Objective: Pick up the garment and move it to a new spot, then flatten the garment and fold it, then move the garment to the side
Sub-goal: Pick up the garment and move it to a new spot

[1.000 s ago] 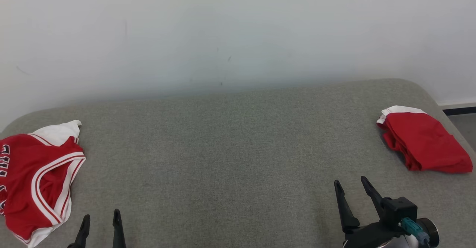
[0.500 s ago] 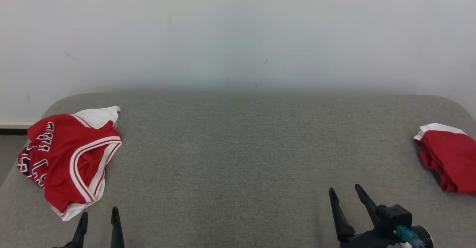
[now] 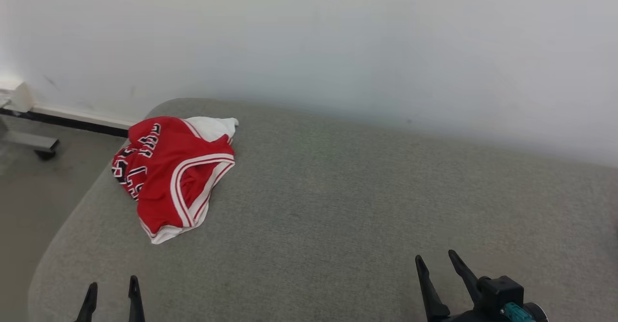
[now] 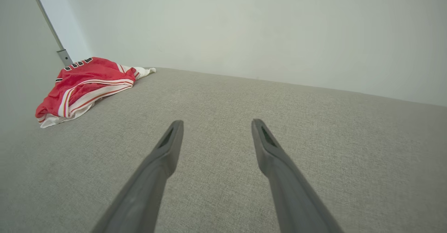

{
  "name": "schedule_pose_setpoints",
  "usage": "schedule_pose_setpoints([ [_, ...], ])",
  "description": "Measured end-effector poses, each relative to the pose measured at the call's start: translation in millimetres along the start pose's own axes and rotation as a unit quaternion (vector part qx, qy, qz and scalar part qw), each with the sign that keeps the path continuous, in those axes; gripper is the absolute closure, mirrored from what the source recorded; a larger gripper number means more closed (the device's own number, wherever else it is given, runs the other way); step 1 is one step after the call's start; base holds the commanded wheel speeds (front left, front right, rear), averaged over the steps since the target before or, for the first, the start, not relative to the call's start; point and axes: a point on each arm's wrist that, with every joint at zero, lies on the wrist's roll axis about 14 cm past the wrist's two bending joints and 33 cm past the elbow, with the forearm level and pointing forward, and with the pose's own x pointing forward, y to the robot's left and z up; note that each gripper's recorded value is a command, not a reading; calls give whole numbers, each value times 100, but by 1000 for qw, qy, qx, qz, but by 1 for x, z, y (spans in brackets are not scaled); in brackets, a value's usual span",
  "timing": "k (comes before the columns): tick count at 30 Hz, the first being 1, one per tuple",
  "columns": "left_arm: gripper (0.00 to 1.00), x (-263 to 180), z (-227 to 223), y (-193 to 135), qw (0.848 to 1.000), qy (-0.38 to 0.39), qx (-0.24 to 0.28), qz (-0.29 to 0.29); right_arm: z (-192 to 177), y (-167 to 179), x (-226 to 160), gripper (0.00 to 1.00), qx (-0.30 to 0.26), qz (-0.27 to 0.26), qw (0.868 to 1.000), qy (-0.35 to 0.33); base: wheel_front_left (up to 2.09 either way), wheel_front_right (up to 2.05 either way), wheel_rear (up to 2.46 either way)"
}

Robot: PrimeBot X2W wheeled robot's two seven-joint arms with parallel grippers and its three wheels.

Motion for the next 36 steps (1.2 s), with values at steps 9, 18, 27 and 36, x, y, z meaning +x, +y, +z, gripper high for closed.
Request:
schedule_pose_setpoints([
  [9,0,-28,-1,42,998,1,-1,62,-4,39,16,0,2,60,998,8,0,0,0],
  [18,0,-37,-4,53,997,4,-5,82,-5,48,18,0,0,74,997,10,0,0,0],
  [27,0,-27,-10,45,997,17,-8,75,-4,45,21,0,-2,73,997,8,0,0,0],
  [36,0,46,-14,14,998,50,-27,39,9,43,37,0,-21,91,996,6,0,0,0],
])
